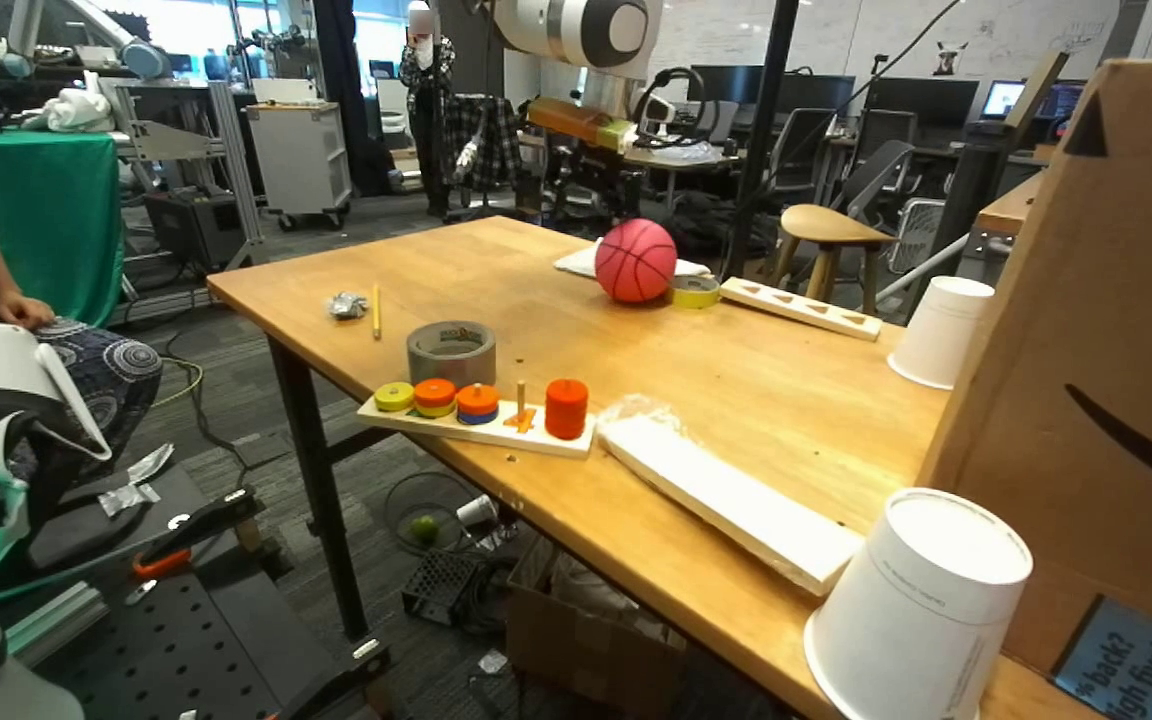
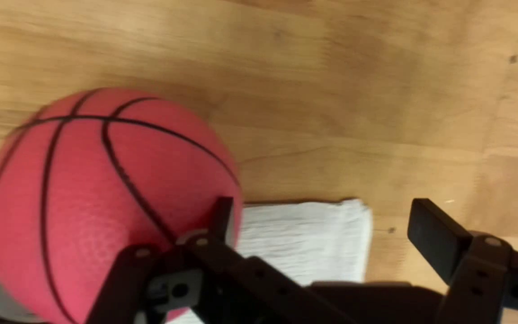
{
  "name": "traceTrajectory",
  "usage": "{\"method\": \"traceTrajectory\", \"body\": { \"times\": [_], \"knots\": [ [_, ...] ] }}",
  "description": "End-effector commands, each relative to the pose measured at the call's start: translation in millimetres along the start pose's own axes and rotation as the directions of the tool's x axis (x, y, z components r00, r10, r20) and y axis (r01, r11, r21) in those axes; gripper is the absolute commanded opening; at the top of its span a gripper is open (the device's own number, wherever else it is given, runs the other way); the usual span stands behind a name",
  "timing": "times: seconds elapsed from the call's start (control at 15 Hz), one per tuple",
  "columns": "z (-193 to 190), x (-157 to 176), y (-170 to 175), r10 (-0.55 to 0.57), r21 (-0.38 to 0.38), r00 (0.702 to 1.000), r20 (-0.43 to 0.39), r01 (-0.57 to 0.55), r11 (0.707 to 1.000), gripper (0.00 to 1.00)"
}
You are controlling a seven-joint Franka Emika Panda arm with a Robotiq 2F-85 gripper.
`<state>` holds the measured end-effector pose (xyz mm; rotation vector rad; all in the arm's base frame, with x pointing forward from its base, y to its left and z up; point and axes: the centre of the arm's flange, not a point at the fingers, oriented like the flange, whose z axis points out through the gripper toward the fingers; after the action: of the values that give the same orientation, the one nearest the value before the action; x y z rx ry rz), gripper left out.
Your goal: Move the ball
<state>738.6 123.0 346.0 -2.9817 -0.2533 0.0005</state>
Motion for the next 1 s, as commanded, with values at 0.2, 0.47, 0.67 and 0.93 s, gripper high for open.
{"method": "traceTrajectory", "body": {
  "times": [0.2, 0.47, 0.67, 0.93],
  "knots": [
    [-99.6, -45.7, 160.7, 0.225, -0.227, 0.964, -0.140, -0.253, 0.941, 1.00],
    [-192.5, -91.7, 205.4, 0.213, -0.410, 0.943, -0.257, -0.306, 0.860, 1.00],
    [-243.9, -127.6, 183.3, 0.136, -0.491, 0.928, -0.346, -0.303, 0.817, 1.00],
    [-245.8, -149.6, 104.3, 0.067, -0.401, 0.946, -0.316, -0.197, 0.895, 1.00]
  ]
}}
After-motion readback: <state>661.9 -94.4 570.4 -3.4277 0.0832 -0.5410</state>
